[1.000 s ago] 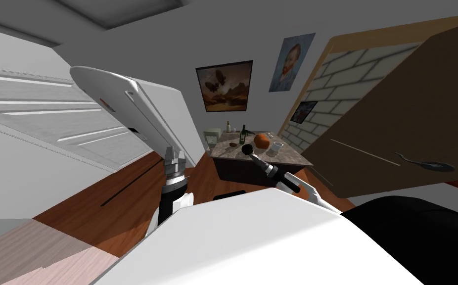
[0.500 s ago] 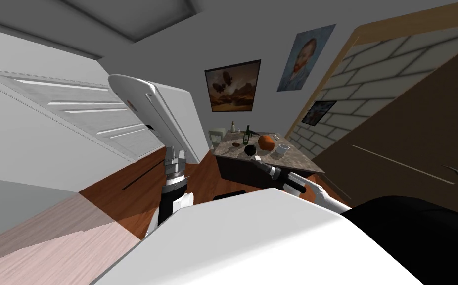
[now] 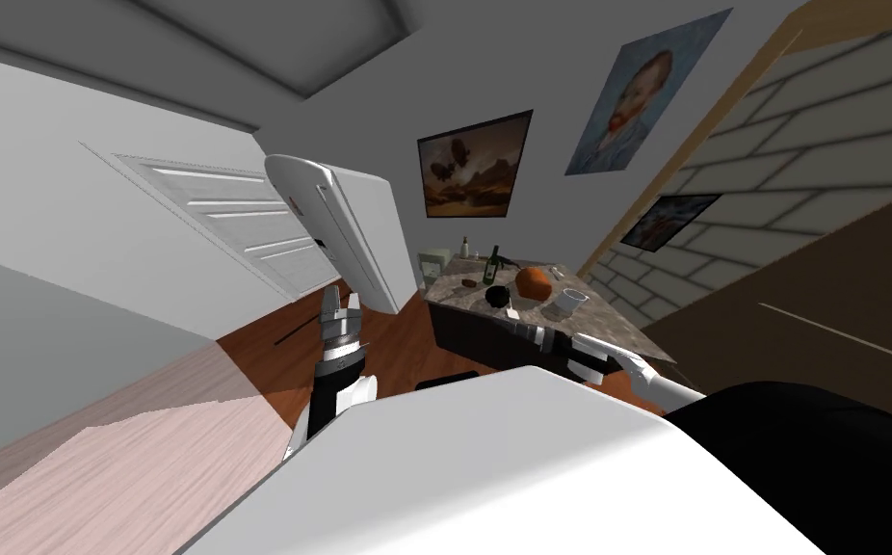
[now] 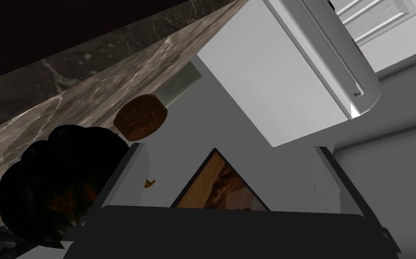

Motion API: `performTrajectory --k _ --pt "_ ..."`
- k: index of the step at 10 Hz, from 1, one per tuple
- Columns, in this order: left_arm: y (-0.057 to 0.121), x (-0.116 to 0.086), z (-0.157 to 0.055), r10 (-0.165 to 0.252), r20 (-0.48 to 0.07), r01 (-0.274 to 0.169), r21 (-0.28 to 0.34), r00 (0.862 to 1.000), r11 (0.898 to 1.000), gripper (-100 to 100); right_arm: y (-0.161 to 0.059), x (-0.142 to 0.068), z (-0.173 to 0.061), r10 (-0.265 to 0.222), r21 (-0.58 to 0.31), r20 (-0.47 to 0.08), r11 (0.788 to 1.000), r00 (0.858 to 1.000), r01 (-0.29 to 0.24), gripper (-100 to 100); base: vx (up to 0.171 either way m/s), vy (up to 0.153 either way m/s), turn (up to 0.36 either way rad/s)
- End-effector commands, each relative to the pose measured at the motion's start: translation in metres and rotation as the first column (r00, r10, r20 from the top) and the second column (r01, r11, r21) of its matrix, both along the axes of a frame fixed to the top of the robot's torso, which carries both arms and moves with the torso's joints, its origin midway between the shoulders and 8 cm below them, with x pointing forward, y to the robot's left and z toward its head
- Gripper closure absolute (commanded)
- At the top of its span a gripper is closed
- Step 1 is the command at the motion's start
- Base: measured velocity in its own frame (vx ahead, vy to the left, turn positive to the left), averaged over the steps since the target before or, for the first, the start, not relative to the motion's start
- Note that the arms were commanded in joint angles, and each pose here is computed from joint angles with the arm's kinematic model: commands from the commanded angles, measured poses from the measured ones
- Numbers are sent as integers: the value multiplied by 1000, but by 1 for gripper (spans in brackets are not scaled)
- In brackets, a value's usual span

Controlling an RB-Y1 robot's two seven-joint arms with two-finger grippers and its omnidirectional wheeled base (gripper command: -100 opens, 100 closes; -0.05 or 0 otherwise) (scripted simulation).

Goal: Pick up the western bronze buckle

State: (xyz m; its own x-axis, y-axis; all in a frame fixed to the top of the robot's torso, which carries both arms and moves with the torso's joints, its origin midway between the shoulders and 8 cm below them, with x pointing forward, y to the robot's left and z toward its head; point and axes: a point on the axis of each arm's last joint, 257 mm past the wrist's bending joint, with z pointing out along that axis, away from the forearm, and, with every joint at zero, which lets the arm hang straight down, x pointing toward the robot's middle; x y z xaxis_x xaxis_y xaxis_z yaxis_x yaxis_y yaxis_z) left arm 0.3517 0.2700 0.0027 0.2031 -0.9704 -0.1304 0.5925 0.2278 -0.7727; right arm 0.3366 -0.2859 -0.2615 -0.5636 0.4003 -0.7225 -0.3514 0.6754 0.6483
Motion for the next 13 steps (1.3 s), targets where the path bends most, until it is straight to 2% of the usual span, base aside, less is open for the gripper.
performTrajectory --k 1,2,3,4,5,8,9,10,11,12,13 --pt "0 0 0 0 0 0 0 1000 1000 0 -16 -9 -17 17 -62 -44 998 999 -19 -100 42 -7 267" --pt "0 0 0 0 0 0 0 1000 1000 0 -22 -9 -16 28 -90 -49 995 998 -33 -100 40 -9 158" --pt "0 0 0 0 0 0 0 1000 1000 0 -37 -17 -29 34 -134 -86 990 996 -45 -100 49 -1 327" --pt "0 0 0 0 0 0 0 1000 1000 0 -42 -17 -28 43 -159 -91 986 995 -57 -100 48 -7 168" --pt "0 0 0 0 0 0 0 1000 1000 0 -57 -25 -40 45 -201 -126 977 991 -70 -100 66 1 281" --pt "0 0 0 0 0 0 0 1000 1000 0 -85 -34 -46 58 -289 -171 951 983 -107 -100 61 -1 235" --pt "0 0 0 0 0 0 0 1000 1000 0 -104 -42 -54 55 -334 -206 934 977 -123 -100 67 -7 274" --pt "0 0 0 0 0 0 0 1000 1000 0 -109 -42 -51 60 -350 -210 927 976 -132 -100 61 -10 150" --pt "0 0 0 0 0 0 0 1000 1000 0 -129 -50 -58 54 -396 -245 906 968 -151 -100 88 4 284" --pt "0 0 0 0 0 0 0 1000 1000 0 -132 -50 -55 57 -409 -248 899 967 -158 -100 71 -3 167" --pt "0 0 0 0 0 0 0 1000 1000 0 -154 -59 -59 50 -457 -283 871 958 -181 -100 75 0 287"
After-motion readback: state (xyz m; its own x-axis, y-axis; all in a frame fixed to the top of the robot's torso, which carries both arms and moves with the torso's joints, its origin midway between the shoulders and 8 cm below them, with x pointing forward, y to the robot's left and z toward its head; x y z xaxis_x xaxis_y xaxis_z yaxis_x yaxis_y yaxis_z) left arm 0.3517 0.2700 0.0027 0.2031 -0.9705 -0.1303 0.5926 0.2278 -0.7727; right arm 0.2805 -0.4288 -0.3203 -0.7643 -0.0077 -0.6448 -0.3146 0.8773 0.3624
